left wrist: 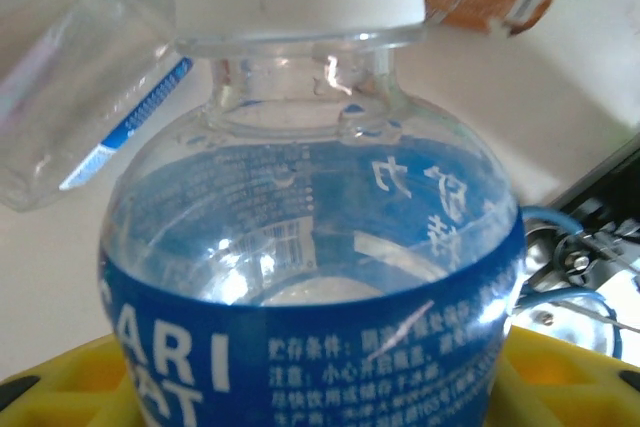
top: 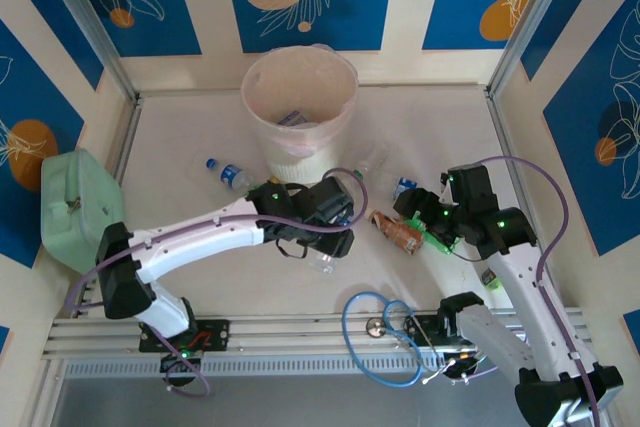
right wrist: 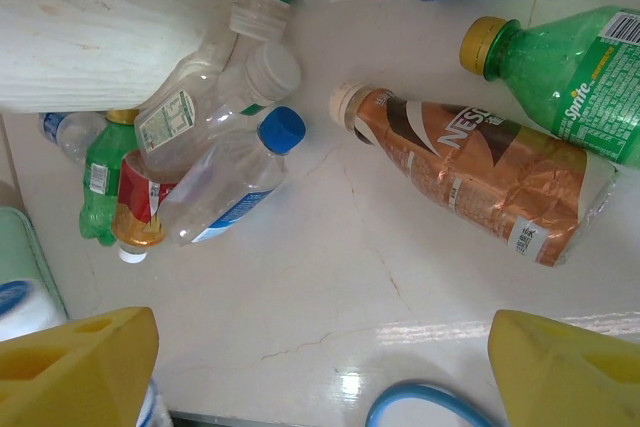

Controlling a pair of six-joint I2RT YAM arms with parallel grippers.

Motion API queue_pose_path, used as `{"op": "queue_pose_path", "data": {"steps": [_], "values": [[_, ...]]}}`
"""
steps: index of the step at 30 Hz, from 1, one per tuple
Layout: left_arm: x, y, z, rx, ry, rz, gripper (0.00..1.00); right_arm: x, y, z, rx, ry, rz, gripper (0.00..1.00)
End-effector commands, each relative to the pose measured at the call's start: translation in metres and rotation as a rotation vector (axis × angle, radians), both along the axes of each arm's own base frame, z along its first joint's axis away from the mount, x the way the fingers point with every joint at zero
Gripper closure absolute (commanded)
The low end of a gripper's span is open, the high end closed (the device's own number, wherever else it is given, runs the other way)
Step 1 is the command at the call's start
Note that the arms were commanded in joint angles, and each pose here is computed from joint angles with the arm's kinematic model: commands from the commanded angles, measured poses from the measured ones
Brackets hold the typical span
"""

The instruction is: Put the plastic bottles in the bin

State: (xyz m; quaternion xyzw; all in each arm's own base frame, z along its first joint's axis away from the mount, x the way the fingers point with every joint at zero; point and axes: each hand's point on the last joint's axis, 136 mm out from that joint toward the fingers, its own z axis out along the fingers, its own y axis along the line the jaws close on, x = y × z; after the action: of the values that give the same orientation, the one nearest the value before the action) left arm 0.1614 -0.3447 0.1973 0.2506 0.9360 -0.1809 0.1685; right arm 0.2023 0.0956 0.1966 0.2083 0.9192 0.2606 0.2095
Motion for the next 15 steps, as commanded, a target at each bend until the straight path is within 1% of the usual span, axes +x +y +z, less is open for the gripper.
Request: {"op": "queue_pose_path", "data": {"steps": [1, 8, 15], "values": [[0.004, -0.001, 0.042, -0.052, -0.087, -0.026, 0.44, 0.002, 0.004, 0.016, 0.027, -0.038, 0.018, 0.14], [0.019, -0.01, 0.097, -0.1, -0.194, -0.052, 0.42, 0.001, 0.004, 0.013, 0.032, -0.033, 0.018, 0.14], [0.043, -0.015, 0.149, -0.123, -0.291, -0.057, 0.41, -0.001, 0.003, 0.014, 0.034, -0.04, 0.014, 0.14]]}}
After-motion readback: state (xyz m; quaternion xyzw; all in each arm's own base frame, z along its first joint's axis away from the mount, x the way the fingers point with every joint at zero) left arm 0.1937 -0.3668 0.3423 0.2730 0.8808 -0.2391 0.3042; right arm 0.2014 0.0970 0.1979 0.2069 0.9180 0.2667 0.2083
